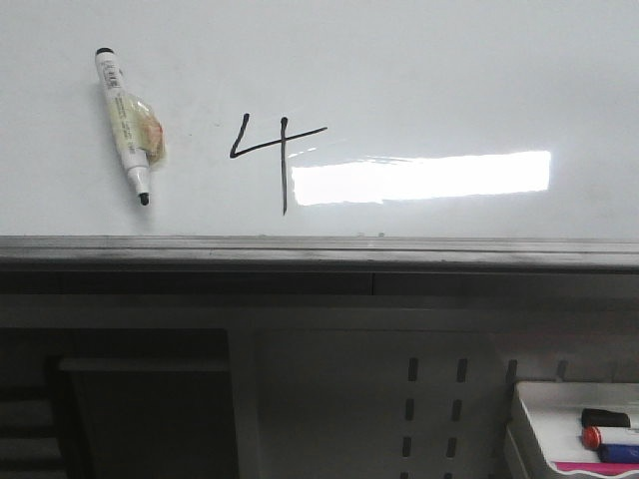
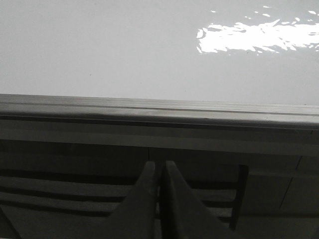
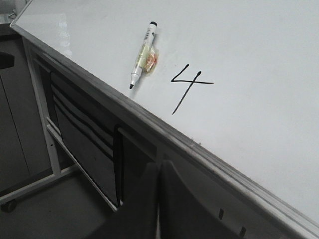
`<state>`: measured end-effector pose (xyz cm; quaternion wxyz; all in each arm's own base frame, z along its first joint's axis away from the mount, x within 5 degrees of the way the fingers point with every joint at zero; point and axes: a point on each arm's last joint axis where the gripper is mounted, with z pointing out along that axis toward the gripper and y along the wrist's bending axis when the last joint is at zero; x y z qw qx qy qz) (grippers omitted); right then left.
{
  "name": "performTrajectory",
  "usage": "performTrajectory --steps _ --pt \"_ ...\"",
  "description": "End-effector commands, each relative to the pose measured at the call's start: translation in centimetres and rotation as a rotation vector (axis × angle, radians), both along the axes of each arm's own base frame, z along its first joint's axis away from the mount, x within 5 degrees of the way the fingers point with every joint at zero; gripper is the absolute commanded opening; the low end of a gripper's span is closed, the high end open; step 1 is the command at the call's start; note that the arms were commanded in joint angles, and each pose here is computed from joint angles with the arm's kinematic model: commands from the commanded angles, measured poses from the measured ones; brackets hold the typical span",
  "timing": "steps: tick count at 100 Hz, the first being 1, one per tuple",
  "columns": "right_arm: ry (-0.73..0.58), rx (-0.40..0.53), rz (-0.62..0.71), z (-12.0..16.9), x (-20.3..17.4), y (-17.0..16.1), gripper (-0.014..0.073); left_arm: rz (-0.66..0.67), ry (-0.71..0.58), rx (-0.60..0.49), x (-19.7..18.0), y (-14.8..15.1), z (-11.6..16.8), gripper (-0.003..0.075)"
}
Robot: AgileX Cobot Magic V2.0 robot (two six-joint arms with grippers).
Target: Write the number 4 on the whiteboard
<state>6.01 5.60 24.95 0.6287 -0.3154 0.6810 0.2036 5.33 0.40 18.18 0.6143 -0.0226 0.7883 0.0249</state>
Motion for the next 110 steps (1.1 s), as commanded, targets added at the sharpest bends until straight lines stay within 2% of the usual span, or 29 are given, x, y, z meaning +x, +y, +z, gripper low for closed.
performTrajectory --steps 1,74,85,97,110 --pt "-0.073 0.066 -0.026 1.6 0.2 -0.1 -0.0045 -0.003 -0.043 0.002 0.0 0.0 -0.5 -0.0020" --pt "-0.071 0.063 -0.026 1.4 0.2 -0.1 -0.0045 -0.003 -0.043 0.002 0.0 0.0 -0.5 -0.0020" --pt "-0.102 0.077 -0.036 1.7 0.3 -0.2 -0.0045 -0.003 -0.043 0.002 0.0 0.0 -0.5 -0.0020" --pt "-0.128 0.112 -0.095 2.1 0.6 -0.6 -0.0045 -0.003 -0.043 0.002 0.0 0.0 -0.5 -0.0020" --pt "-0.107 0.154 -0.234 2.2 1.2 -1.5 -0.0045 -0.003 -0.043 0.002 0.0 0.0 -0.5 -0.0020"
